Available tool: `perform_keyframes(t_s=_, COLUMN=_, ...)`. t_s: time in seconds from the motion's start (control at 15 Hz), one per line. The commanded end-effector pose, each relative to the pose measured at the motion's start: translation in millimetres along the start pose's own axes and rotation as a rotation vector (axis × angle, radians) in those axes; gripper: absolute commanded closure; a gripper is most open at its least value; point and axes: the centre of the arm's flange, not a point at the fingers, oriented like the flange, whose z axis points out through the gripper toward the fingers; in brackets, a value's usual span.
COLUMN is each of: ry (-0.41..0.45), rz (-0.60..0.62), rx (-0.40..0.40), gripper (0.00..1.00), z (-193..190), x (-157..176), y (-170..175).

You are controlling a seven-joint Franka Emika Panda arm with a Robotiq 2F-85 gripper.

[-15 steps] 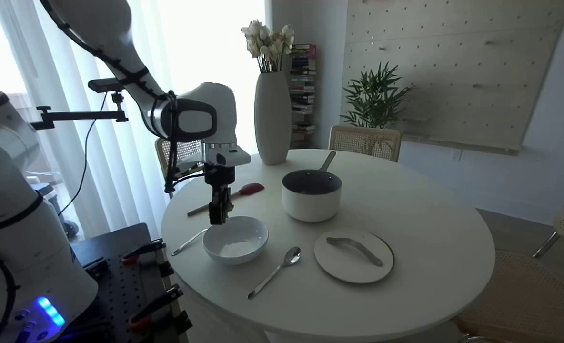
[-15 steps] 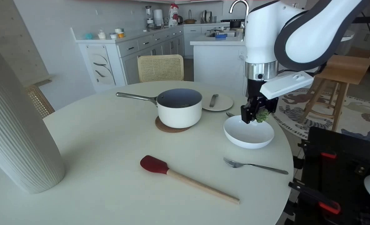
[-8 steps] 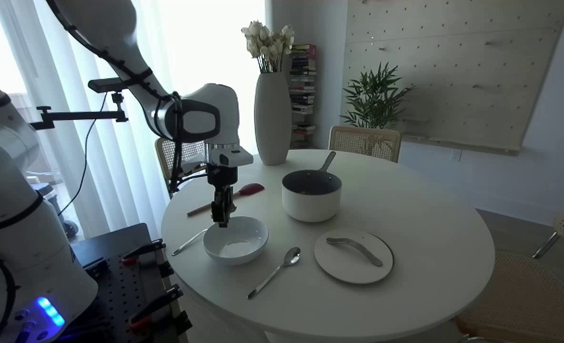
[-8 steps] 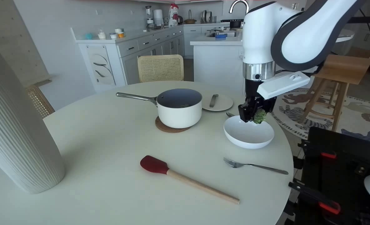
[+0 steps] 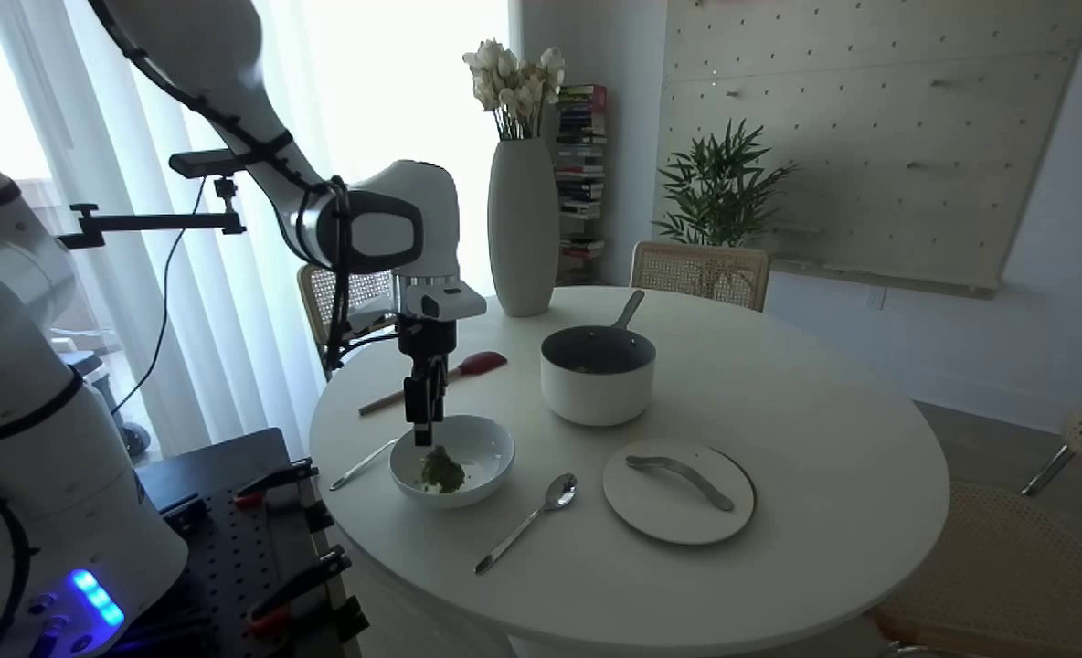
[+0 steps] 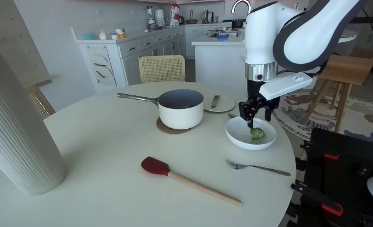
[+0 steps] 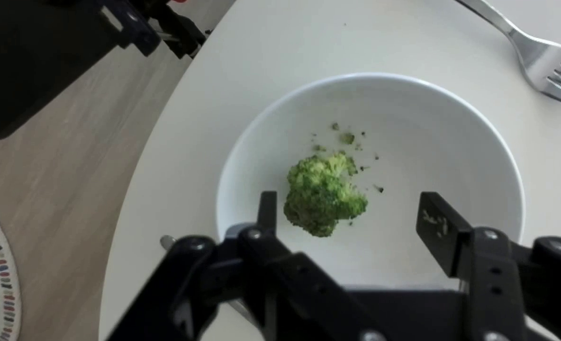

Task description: Remove the lid and pick up the object from the pot and put it in the white bowl

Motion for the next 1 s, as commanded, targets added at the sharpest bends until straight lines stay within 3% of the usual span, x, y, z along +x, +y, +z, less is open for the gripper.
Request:
perform_keyframes(t_s=0.0, ry=0.012, rz=0.001, rx=-0.006, gripper=0.0, z=0, x=4, y=-3)
perform_keyframes(t_s=0.93, ry=0.049, rz=-0.041, rx=0.039, gripper=0.0, z=-42, x=-8, y=-6)
